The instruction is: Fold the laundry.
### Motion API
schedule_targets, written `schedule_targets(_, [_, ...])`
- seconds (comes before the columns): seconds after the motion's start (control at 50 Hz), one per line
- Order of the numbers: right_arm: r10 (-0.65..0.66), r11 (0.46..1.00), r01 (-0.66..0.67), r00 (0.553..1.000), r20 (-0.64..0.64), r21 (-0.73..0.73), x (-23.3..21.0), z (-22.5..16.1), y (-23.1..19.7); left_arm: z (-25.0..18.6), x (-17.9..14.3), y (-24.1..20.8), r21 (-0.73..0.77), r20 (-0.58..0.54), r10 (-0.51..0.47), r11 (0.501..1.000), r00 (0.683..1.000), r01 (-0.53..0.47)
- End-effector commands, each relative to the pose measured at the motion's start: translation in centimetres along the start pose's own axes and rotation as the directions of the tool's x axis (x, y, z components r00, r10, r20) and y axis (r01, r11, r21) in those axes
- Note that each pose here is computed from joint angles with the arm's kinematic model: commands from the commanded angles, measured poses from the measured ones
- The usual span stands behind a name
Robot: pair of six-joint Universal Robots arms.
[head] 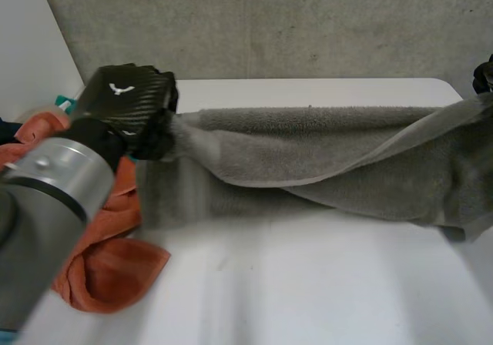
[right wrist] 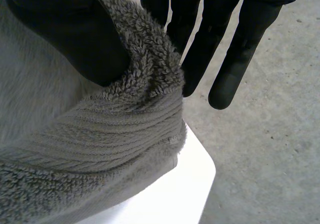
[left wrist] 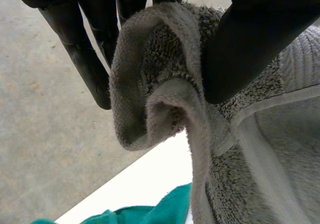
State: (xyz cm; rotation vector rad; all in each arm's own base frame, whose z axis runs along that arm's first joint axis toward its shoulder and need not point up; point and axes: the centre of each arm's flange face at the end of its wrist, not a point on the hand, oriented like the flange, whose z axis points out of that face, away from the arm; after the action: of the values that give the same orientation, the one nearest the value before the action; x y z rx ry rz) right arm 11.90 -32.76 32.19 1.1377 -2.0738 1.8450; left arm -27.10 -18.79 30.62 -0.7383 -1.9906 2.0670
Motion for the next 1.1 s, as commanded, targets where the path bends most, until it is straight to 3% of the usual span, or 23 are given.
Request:
schedule_targets(0.02, [-0.119, 0.989, 0.131, 0.981, 0.154, -0.066, -1.7, -0.3, 1.2, 1.5, -3.5, 2.3, -0.279, 0.029, -0.078, 0.957, 0.997, 0.083])
schedule_targets(0.14, [-0.107, 0.991, 0.124, 0.959, 0.261, -0.051, -5.7, 3.3, 2.9, 6.1, -3.8, 7.2, -0.41, 0.037, -0.117, 0.904, 0.992, 0.122])
schedule_targets(0.18, [-0.108, 0.993, 0.116, 0.973, 0.204, -0.028, -6.1, 5.5, 3.0, 8.4, -4.0, 7.9, -0.387, 0.037, -0.123, 0.913, 0.992, 0.127])
schedule_targets(0.24, [-0.1, 0.993, 0.098, 0.995, 0.018, 0.058, -4.4, 8.6, 1.8, 12.0, -5.0, 6.5, -0.258, 0.057, -0.119, 0.958, 0.991, 0.129])
schedule_targets(0.26, [-0.078, 0.985, 0.092, 0.992, -0.1, 0.146, -2.9, 9.7, 0.1, 13.5, -5.7, 4.6, -0.156, 0.074, -0.115, 0.98, 0.991, 0.125])
schedule_targets(0.32, [-0.007, 0.946, 0.09, 0.966, -0.258, 0.311, -0.3, 10.6, -3.0, 15.0, -6.6, 1.1, 0.024, 0.095, -0.113, 0.994, 0.989, 0.111])
schedule_targets(0.38, [0.129, 0.827, 0.119, 0.912, -0.391, 0.55, 3.0, 10.0, -7.0, 15.9, -7.7, -4.0, 0.289, 0.117, -0.133, 0.953, 0.984, 0.094])
schedule_targets(0.4, [0.191, 0.743, 0.137, 0.894, -0.404, 0.655, 4.0, 9.3, -8.7, 15.9, -8.2, -6.2, 0.407, 0.12, -0.15, 0.909, 0.981, 0.089])
schedule_targets(0.44, [0.24, 0.658, 0.156, 0.884, -0.401, 0.737, 4.6, 8.6, -9.9, 15.9, -8.6, -7.9, 0.513, 0.121, -0.169, 0.854, 0.978, 0.085])
schedule_targets(0.46, [0.271, 0.589, 0.177, 0.876, -0.399, 0.789, 5.1, 8.0, -10.5, 15.8, -8.9, -9.1, 0.587, 0.125, -0.186, 0.806, 0.975, 0.078])
schedule_targets(0.5, [0.282, 0.564, 0.166, 0.882, -0.378, 0.809, 4.7, 7.8, -10.3, 15.7, -8.9, -8.9, 0.603, 0.126, -0.19, 0.794, 0.974, 0.077])
schedule_targets(0.64, [0.201, 0.657, 0.12, 0.924, -0.326, 0.745, 1.8, 9.0, -7.1, 16.3, -8.5, -4.3, 0.463, 0.139, -0.177, 0.881, 0.974, 0.094])
schedule_targets(0.74, [0.154, 0.765, 0.017, 0.966, -0.208, 0.644, -1.7, 10.9, -2.1, 16.6, -7.4, 2.2, 0.272, 0.137, -0.167, 0.954, 0.976, 0.125])
schedule_targets(0.82, [0.148, 0.856, -0.083, 0.985, -0.088, 0.51, -5.5, 12.1, 2.7, 16.1, -5.8, 7.8, 0.113, 0.114, -0.152, 0.984, 0.982, 0.139])
schedule_targets(0.98, [0.079, 0.978, -0.088, 0.996, 0.051, 0.188, -11.1, 12.5, 10.3, 14.4, -3.6, 16.6, -0.158, 0.077, -0.047, 0.986, 0.996, 0.058])
schedule_targets(1.1, [0.065, 0.994, -0.074, 0.991, 0.119, 0.074, -11.6, 11.4, 11.1, 12.1, -3.0, 16.5, -0.239, 0.035, 0.034, 0.971, 0.999, -0.025])
